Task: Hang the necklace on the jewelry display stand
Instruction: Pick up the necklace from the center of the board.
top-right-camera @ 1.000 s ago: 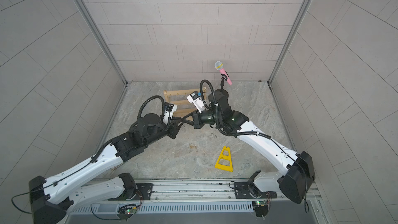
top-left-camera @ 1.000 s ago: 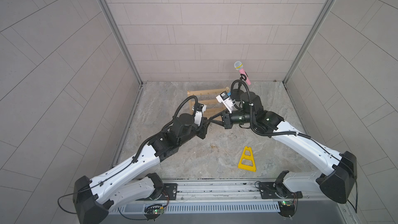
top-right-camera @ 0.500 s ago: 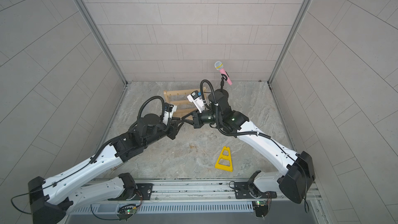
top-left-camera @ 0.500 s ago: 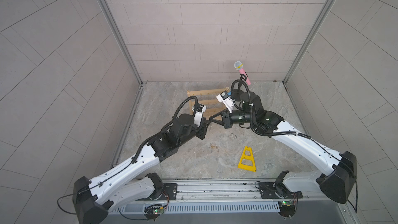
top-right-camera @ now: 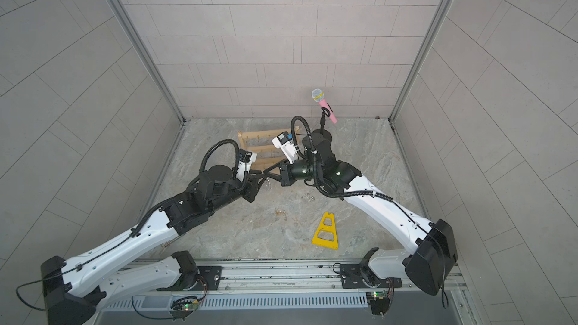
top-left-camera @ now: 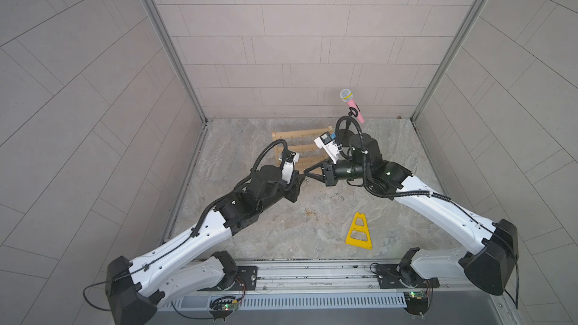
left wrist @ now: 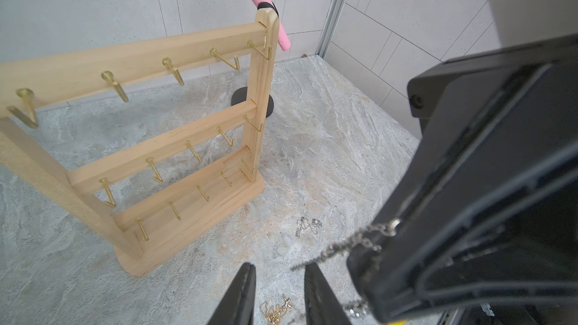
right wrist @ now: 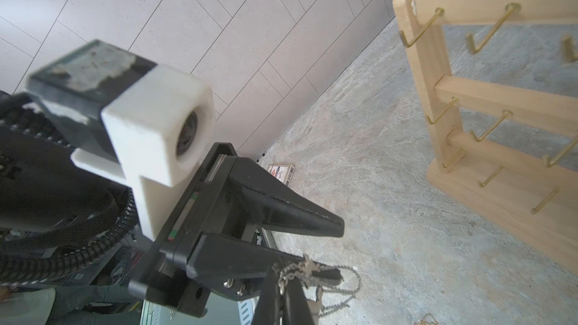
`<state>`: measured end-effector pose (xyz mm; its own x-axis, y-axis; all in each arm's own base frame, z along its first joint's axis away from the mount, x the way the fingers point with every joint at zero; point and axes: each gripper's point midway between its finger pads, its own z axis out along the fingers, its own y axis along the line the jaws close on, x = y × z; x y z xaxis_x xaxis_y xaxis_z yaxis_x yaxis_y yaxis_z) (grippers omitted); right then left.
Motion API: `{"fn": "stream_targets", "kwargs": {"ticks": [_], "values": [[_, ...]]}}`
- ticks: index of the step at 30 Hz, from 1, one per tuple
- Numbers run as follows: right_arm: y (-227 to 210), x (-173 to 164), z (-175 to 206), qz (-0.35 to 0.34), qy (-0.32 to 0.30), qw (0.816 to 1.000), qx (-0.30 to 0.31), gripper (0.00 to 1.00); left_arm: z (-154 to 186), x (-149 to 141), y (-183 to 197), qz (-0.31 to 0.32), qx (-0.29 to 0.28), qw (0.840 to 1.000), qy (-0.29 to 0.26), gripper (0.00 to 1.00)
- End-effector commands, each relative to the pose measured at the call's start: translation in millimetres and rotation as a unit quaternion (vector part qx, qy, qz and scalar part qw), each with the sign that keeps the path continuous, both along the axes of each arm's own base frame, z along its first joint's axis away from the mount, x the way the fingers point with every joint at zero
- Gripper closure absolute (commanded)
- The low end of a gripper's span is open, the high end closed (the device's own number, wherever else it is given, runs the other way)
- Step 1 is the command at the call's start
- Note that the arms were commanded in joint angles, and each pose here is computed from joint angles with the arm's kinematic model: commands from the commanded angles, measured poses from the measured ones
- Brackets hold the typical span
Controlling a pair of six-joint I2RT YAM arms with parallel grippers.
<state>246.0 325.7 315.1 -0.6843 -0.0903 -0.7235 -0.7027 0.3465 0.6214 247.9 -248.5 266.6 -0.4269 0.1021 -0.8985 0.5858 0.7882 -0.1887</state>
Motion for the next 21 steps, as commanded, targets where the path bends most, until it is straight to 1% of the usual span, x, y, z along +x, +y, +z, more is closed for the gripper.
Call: {"fn": "stream_targets", "kwargs": {"ticks": [1,10,21], "values": [[2.2,0.0,1.4,0.004,0.001,1.000,0.013,1.00,8.6,2.0,-0.4,0.001,-0.001,1.000,-0.017,0.69],[3.8,-0.8,1.0,0.007,0.007,1.000,0.020,1.00,8.8,6.4,-1.9,0.007,-0.004,1.000,-0.023,0.69],[6.7,-1.6,-0.1,0.012,0.015,1.000,0.024,1.00,8.5,8.8,0.3,0.015,-0.004,0.999,-0.032,0.72]]}}
